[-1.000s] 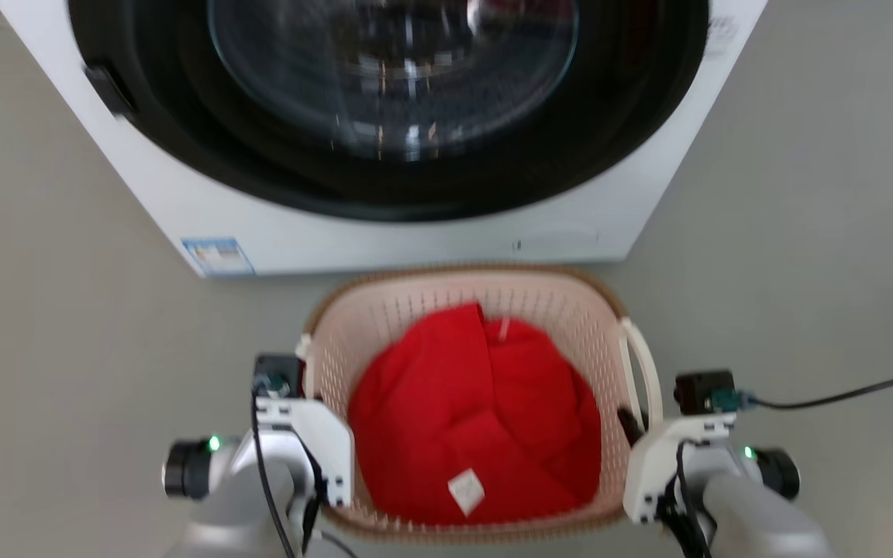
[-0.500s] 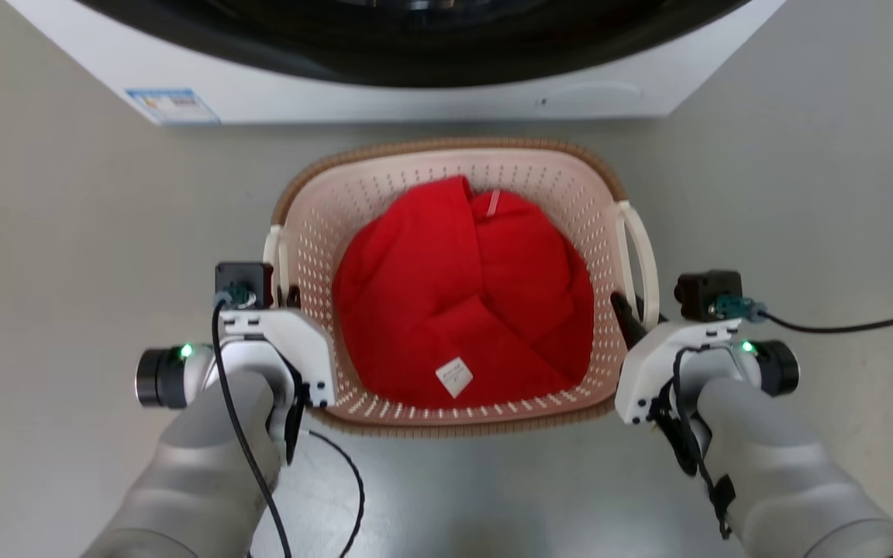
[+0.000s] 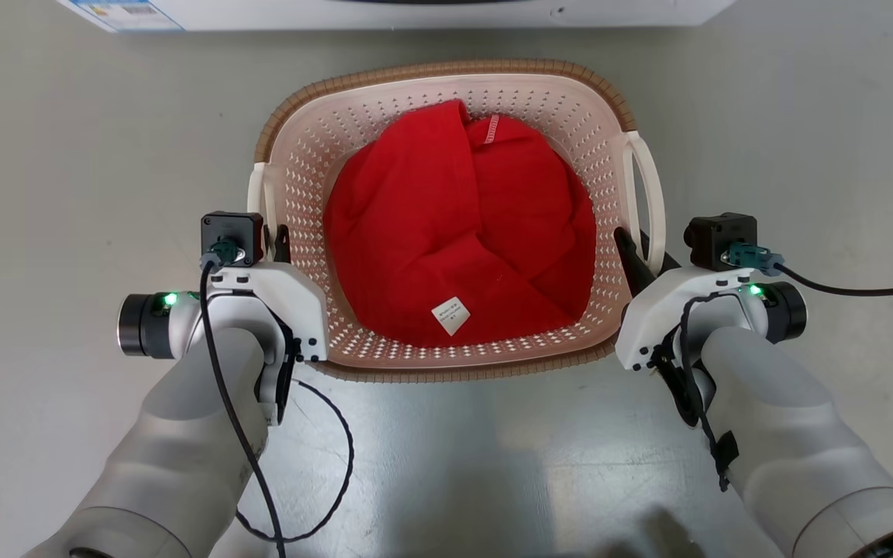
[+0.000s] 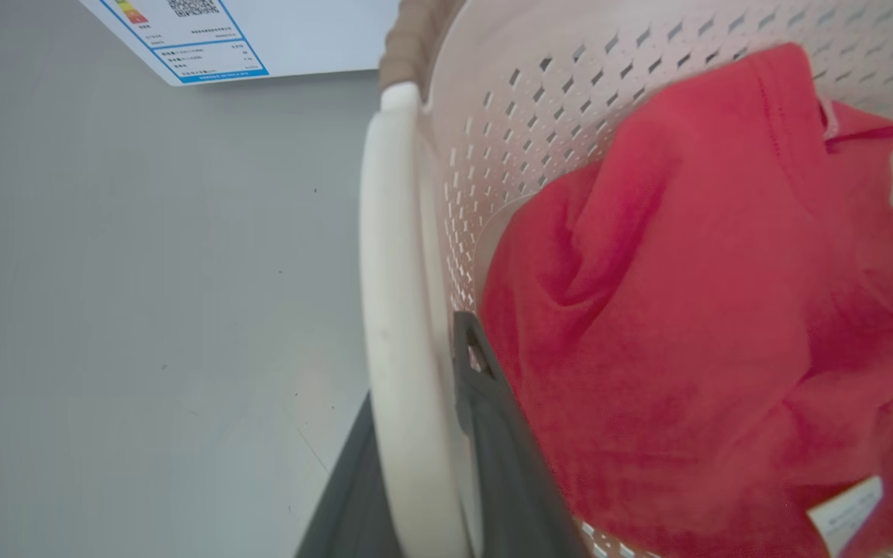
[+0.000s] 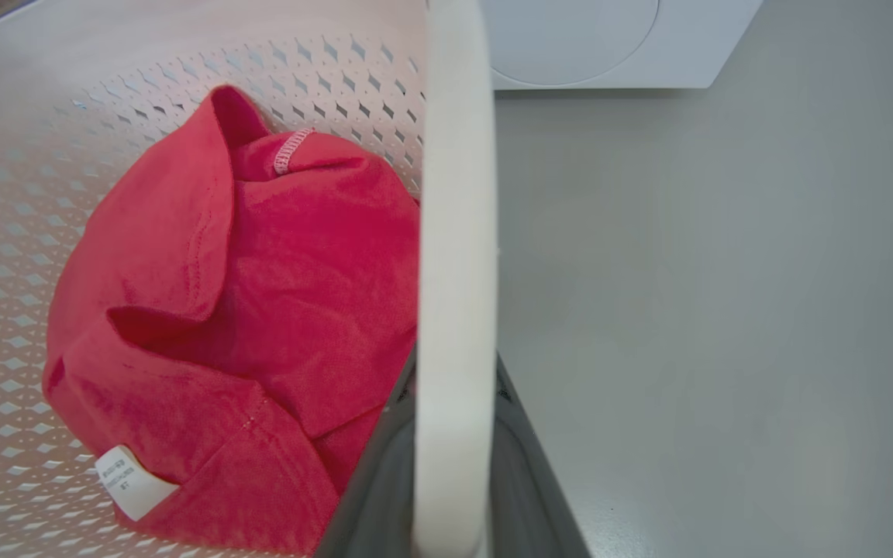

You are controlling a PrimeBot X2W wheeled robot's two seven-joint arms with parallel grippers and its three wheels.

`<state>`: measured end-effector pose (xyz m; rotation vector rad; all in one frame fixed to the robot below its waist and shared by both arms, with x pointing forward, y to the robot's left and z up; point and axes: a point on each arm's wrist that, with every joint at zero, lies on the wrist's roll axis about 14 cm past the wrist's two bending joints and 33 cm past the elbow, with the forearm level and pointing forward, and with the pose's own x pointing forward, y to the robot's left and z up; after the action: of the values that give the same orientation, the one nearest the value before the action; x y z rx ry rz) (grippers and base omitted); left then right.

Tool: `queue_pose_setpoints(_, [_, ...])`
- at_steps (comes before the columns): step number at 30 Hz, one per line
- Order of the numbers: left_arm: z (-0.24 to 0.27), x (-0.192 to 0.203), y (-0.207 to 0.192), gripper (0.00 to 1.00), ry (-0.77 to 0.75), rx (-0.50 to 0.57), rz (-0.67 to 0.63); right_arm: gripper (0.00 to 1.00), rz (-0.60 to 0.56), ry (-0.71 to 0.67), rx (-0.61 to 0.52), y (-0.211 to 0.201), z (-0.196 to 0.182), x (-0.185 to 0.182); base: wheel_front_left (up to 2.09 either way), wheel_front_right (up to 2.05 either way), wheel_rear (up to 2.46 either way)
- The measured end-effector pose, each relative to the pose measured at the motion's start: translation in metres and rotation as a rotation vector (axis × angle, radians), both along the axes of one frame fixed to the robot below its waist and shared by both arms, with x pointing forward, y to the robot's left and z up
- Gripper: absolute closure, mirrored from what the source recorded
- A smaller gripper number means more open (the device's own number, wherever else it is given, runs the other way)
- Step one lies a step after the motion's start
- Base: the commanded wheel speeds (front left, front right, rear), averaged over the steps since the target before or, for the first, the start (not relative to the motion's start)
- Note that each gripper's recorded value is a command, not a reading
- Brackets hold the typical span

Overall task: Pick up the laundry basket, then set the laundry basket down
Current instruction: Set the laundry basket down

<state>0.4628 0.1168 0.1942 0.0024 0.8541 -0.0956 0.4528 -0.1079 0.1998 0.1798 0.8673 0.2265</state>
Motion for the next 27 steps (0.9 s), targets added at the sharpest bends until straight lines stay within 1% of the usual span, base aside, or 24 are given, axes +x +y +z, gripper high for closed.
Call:
queue_pose_setpoints(5, [-0.012, -0.001, -0.002, 1.0, 0.013, 0.01, -0.022, 1.0, -0.001, 0.023, -0.007, -0.002, -0.013, -0.004, 0.0, 0.0, 0.0])
queue_pose_setpoints(14, [-0.025, 0.014, 0.001, 1.0, -0.001, 0.031, -0.037, 1.0, -0.011, 0.035, 0.01, 0.001, -0.03, -0.003, 0.0, 0.0, 0.0])
queue_pose_setpoints(27, [-0.045, 0.027, 0.006, 1.0, -0.009, 0.054, -0.038, 1.0, -0.008, 0.043, 0.047, 0.011, -0.052, 0.007, 0.0, 0.0, 0.0])
